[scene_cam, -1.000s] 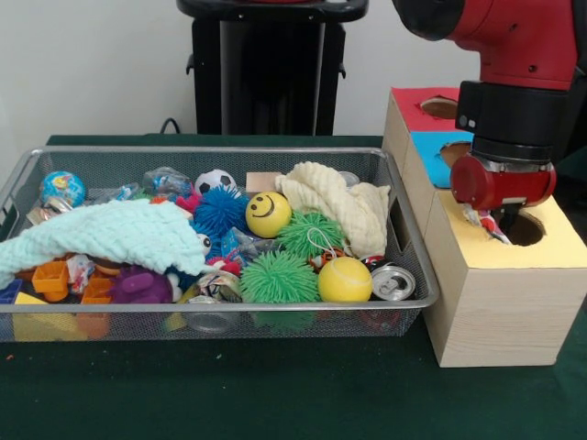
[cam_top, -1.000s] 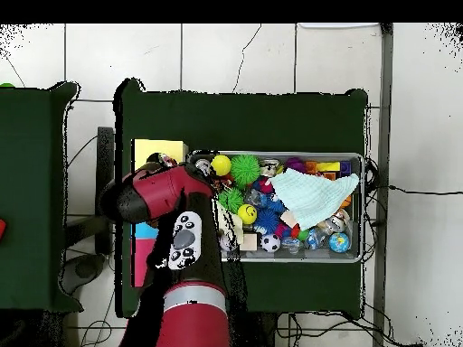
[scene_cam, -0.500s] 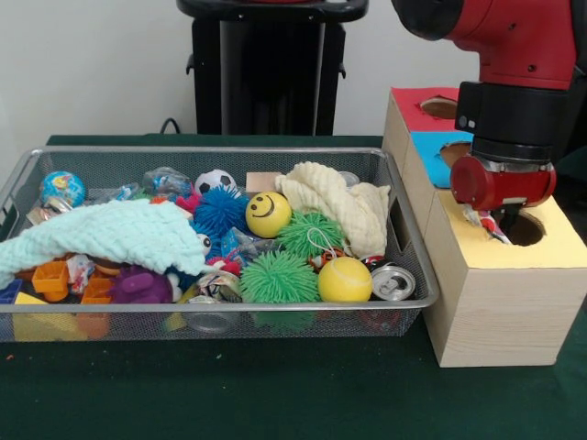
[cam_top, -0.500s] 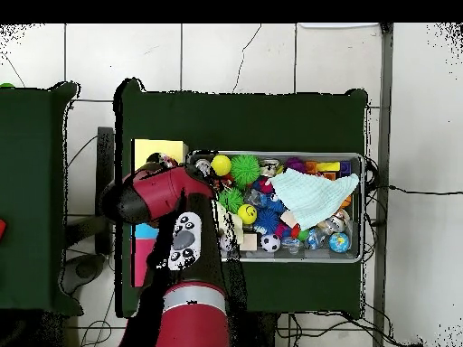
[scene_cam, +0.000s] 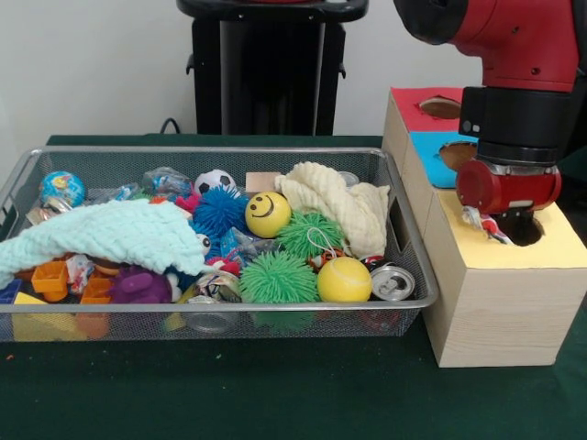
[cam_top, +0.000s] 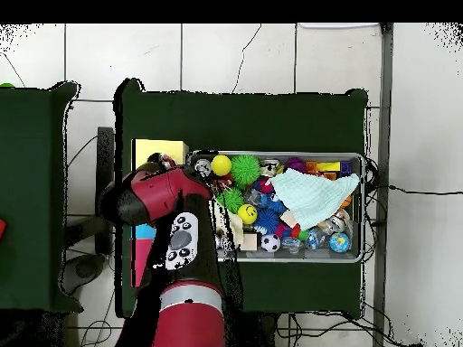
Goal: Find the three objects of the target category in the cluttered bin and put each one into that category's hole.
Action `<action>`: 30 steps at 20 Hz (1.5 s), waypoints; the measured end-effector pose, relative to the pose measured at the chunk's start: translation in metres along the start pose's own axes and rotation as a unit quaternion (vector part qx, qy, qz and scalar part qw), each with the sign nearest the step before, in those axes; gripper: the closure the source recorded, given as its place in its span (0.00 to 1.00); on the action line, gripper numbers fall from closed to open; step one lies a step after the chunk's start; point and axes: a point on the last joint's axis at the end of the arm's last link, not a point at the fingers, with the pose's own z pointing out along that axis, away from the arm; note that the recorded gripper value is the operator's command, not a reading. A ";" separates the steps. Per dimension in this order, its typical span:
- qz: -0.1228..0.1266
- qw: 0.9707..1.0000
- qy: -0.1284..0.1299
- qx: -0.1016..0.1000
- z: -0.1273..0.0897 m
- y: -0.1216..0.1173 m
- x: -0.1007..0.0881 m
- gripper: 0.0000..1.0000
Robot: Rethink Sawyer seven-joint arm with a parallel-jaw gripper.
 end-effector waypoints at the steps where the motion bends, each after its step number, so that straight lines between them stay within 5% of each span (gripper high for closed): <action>1: 0.000 1.000 -0.001 0.000 0.000 0.000 0.000 0.00; 15: -0.004 1.000 -0.005 0.005 0.000 0.000 0.000 0.00; 16: -0.004 1.000 -0.006 0.005 0.000 0.000 0.000 1.00; 30: -0.002 1.000 -0.007 0.010 0.001 -0.008 0.002 1.00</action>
